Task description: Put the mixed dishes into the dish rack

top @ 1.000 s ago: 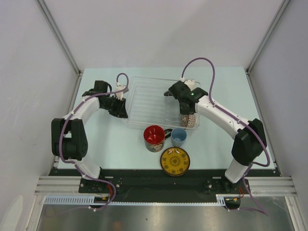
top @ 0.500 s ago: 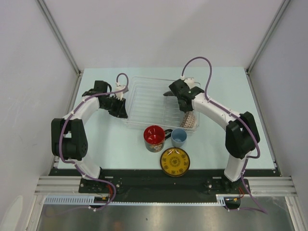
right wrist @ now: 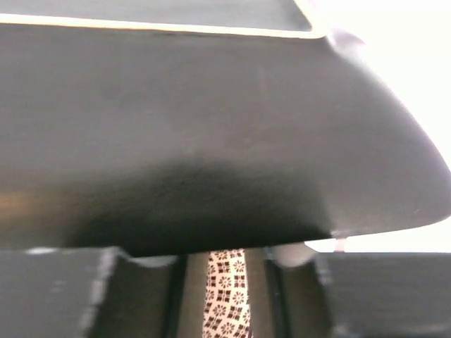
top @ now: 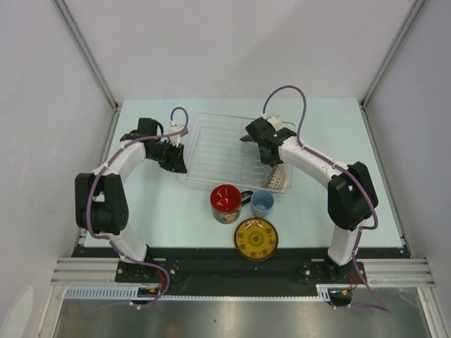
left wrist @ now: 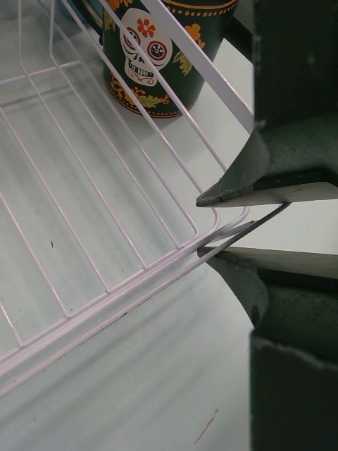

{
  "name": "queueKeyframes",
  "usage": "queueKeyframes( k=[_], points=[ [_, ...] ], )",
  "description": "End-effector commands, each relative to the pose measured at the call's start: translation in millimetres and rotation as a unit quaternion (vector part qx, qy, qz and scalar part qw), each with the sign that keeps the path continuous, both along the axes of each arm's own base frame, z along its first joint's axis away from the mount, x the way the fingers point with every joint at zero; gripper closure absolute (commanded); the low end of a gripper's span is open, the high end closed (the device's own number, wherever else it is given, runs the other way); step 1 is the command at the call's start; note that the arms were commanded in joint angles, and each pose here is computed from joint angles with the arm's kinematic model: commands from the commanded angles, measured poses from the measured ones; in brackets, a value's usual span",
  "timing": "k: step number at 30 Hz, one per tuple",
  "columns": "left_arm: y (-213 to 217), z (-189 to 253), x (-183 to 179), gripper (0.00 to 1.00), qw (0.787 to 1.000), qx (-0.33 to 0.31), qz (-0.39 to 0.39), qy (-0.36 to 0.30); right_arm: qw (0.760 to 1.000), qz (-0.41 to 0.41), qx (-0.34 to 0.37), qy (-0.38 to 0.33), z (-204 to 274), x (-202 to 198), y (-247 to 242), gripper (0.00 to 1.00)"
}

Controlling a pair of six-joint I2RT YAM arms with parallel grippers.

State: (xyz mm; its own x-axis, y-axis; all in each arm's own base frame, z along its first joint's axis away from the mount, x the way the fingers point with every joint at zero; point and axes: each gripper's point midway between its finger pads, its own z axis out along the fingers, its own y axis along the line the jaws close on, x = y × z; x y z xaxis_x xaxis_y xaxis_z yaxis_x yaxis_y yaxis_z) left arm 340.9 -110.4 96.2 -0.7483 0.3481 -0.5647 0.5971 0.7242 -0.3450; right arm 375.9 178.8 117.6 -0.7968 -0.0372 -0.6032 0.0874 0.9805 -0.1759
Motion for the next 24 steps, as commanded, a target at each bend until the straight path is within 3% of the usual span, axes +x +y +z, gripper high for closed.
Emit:
queueKeyframes(
  k=[1,6,11,14,17,18,24],
  points=[
    [-5.1,16.8,1.4,0.80,0.999,-0.012,-0.039,-0.035,1.000,0.007,-0.023,-0.005,35.0,-22.8,-19.6,0.63],
    [-6.6,16.8,0.1,0.80,0.999,-0.014,-0.040,-0.031,0.999,0.012,-0.018,-0.030,62.7,-30.0,-23.1,0.54],
    [-5.2,16.2,0.9,0.81,0.999,-0.010,-0.039,-0.031,0.999,0.001,-0.017,-0.035,77.1,-46.3,-31.3,0.53],
    [-4.4,16.4,1.9,0.81,0.999,-0.008,-0.037,-0.031,0.999,0.008,0.009,-0.036,84.1,-59.4,-28.0,0.62],
    [-5.2,18.4,2.1,0.80,0.999,-0.009,-0.038,-0.033,0.998,0.017,0.050,-0.030,82.3,-72.5,-15.6,0.86],
    [-5.1,19.8,3.3,0.80,0.999,-0.009,-0.037,-0.036,0.998,0.014,0.062,-0.028,80.4,-75.5,-12.2,0.98],
    [-5.1,23.2,4.0,0.80,0.999,-0.009,-0.037,-0.038,0.995,0.028,0.094,-0.003,58.1,-91.1,7.3,1.00]
  ],
)
